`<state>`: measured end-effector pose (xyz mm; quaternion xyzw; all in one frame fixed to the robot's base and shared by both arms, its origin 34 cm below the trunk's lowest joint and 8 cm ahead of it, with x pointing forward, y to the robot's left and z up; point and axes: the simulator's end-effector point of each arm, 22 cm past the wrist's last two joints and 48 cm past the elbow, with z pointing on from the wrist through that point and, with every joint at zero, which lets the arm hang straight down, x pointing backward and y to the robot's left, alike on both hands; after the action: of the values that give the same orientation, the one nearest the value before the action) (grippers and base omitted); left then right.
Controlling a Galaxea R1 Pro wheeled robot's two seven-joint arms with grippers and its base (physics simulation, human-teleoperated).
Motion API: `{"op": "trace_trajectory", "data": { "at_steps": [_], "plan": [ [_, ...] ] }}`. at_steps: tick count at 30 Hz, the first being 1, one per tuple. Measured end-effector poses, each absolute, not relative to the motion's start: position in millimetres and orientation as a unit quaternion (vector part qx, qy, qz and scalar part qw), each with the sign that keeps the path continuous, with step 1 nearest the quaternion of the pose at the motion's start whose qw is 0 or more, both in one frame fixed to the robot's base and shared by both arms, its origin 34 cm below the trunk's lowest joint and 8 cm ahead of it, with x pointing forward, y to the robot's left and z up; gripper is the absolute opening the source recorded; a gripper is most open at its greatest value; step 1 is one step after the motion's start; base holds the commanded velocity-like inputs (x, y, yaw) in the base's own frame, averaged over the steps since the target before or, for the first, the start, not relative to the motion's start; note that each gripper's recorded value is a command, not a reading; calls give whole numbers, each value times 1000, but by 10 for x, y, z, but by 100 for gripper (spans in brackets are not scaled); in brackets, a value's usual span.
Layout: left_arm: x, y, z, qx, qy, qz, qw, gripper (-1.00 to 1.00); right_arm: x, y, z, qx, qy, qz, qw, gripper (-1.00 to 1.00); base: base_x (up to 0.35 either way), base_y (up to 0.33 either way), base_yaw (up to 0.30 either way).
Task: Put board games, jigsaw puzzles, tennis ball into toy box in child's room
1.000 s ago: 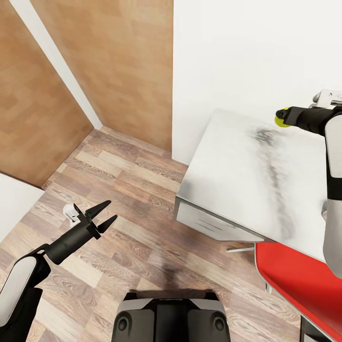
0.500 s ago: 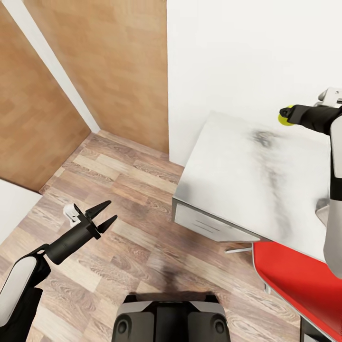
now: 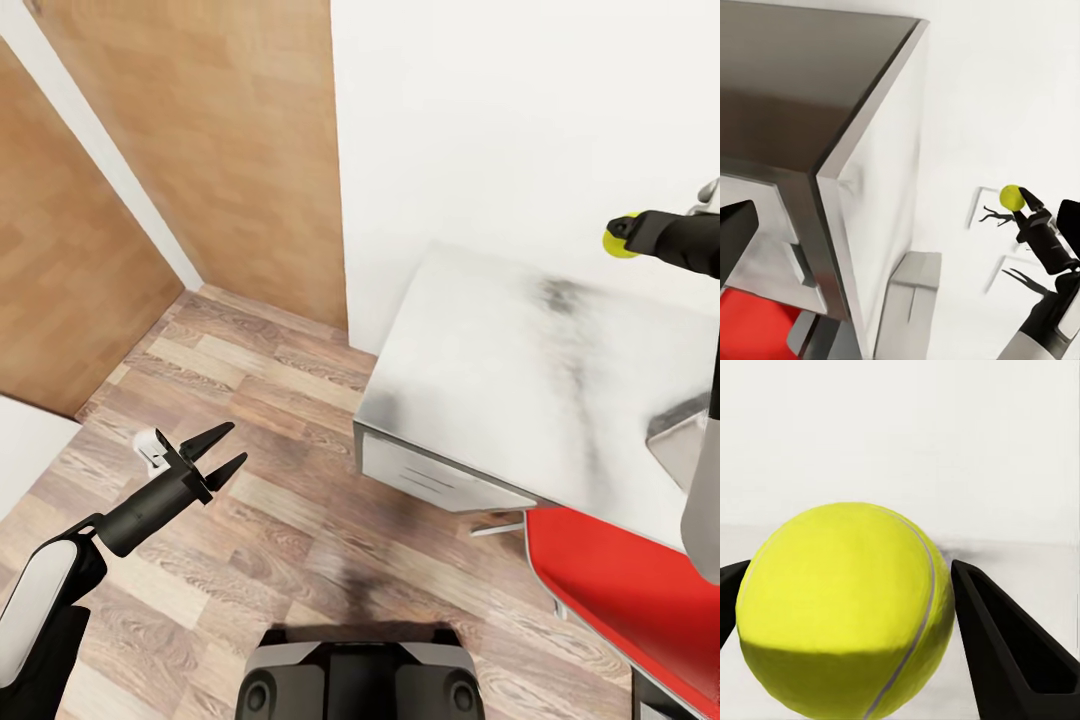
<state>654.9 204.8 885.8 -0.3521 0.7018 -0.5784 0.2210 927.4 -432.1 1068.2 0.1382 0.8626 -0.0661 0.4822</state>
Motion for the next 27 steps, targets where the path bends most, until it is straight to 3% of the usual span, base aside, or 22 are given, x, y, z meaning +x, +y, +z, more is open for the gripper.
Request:
{"op": "trace_trajectory", "data": {
  "at_steps": [27],
  "plan": [
    [6617, 2059, 9297, -327, 671, -616, 252, 100, 9239, -4301, 11056, 142, 852, -47, 503, -100, 0, 0, -141]
  ]
}}
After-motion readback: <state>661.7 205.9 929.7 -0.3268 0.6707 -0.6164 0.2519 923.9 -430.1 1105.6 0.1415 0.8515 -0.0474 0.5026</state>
